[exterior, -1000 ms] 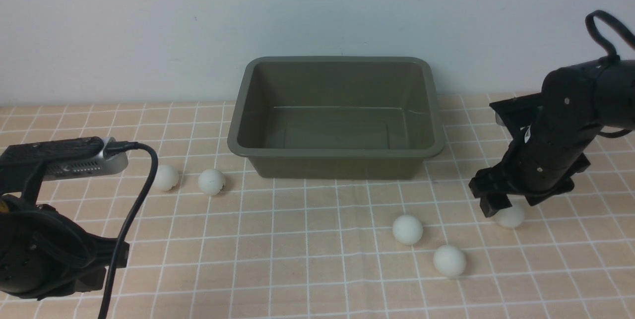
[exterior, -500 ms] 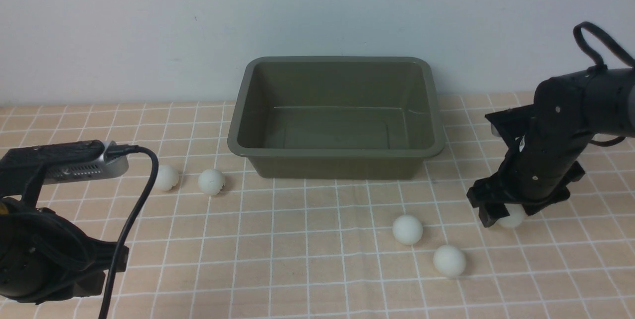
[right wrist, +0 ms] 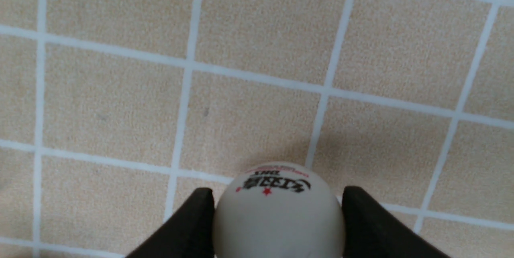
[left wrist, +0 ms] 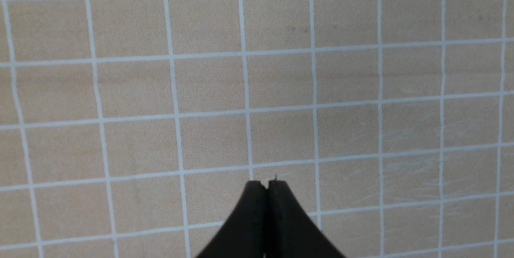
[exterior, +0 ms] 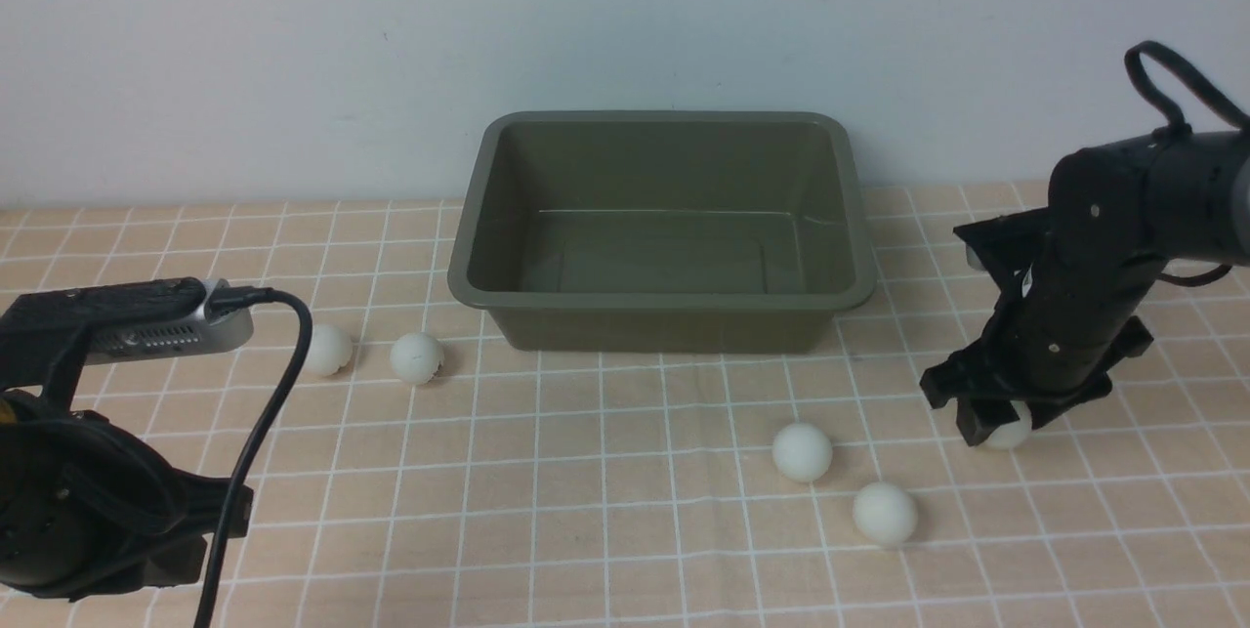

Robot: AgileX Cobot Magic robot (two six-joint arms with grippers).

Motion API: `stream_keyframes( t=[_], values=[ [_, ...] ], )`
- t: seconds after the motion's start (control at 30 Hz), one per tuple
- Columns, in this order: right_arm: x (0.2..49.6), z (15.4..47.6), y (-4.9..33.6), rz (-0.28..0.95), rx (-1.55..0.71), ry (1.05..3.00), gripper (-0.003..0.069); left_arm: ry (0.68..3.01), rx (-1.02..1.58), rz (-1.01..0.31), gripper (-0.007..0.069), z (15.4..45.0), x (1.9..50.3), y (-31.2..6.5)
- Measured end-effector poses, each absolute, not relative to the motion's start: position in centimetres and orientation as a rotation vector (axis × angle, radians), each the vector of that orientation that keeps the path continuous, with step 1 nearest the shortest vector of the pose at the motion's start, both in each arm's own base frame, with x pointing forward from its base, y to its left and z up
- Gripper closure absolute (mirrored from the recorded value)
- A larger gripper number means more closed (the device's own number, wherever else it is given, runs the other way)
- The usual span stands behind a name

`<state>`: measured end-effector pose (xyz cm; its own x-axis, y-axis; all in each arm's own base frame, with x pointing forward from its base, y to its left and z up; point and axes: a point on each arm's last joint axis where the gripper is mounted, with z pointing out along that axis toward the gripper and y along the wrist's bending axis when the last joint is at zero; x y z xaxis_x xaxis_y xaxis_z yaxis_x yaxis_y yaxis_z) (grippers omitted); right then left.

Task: Put the table tennis balls into the box on the light coffee tablecloth.
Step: 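Reach for and grasp a ping pong ball on the table, then release the ping pong ball into the bin and lift the gripper away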

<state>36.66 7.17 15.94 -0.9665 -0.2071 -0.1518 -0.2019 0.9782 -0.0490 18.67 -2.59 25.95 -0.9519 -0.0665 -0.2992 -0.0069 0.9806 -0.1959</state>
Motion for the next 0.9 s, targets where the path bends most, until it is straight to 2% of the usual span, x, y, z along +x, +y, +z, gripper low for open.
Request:
stream_keyframes(
  t=[0.27, 0.33, 0.37, 0.47, 0.57, 0.67, 0.73, 0.9],
  values=[
    [39.2, 21.5, 7.6, -0.053, -0.286, 2.937, 0.0293, 2.828, -0.052, -0.278, 0.0694, 25.9, 18.6, -2.6],
    [40.2, 24.3, 8.0, -0.018, -0.265, 2.887, 0.0293, 2.834, -0.052, -0.279, 0.0694, 25.9, 18.5, -2.6],
    [40.3, 24.8, 8.0, -0.012, -0.262, 2.877, 0.0293, 2.834, -0.052, -0.279, 0.0694, 25.9, 18.5, -2.6],
    [41.3, 28.0, 9.1, 0.132, -0.264, 2.785, 0.0293, 2.835, -0.051, -0.279, 0.0694, 25.9, 18.5, -2.6],
    [41.8, 29.6, 10.6, 0.246, -0.327, 2.716, 0.0293, 2.835, -0.051, -0.279, 0.0694, 25.9, 18.5, -2.6],
    [42.2, 29.7, 12.3, 0.302, -0.387, 2.687, 0.0293, 2.836, -0.051, -0.279, 0.0694, 25.9, 18.5, -2.6],
    [42.8, 28.6, 14.3, 0.331, -0.44, 2.675, 0.0293, 2.837, -0.051, -0.279, 0.0694, 25.9, 18.5, -2.6],
    [44.2, 25.4, 16.7, 0.34, -0.489, 2.687, 0.0293, 2.838, -0.051, -0.279, 0.0694, 25.9, 18.5, -2.6]
  ],
)
